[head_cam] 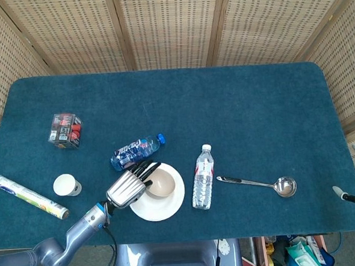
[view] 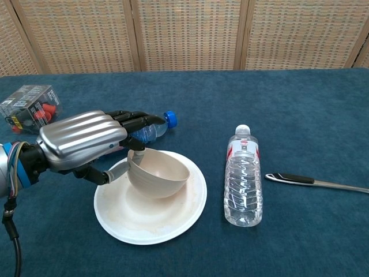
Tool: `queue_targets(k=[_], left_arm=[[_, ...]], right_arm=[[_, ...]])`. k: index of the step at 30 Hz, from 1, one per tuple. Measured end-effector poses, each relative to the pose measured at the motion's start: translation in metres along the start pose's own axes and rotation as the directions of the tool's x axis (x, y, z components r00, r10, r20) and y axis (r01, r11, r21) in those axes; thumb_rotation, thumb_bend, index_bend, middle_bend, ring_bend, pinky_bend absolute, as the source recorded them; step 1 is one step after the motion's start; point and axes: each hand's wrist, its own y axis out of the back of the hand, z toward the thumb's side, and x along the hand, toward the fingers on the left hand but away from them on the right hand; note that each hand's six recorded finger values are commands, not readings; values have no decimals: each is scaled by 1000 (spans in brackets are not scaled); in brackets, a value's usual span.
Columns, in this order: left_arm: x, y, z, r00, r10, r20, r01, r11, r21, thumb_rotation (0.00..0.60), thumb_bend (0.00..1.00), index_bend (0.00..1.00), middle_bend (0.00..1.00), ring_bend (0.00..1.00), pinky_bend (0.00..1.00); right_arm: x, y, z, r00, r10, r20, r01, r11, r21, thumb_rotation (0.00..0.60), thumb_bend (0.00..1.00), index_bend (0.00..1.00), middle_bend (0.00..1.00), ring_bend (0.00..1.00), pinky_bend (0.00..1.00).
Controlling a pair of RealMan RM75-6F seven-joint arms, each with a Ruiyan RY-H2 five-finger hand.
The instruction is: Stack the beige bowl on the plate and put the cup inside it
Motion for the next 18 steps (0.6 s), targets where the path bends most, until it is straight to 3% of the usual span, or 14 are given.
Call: queue_targets(k=[5,10,13,18], left_arm=[[-3,-1,0,1000,-15,6,15,1000,-4,600,398,613,4,0,55],[-5,-1,-2,1000,-31,-1,31,999,-19,600,209,430,0,0,20],[-5,0,-3,999,-35,-1,35,999,-22,600,147,342,0,0,4],[-9,4,-6,999,-38,-5,38,999,-32,600,99,304,0,0,0]], right_arm=[[0,0,-1,1000,1,4,-1,1000,-2,600,140,10,0,0,0],[0,-1,0,1000,2,0,-2,1000,-1,600,139,10,0,0,0],[0,-1,0,1000,2,0,-2,1000,-2,600,140,10,0,0,0],[0,-1,0,1000,3,2,-3,1000,-4,600,139,10,0,0,0]])
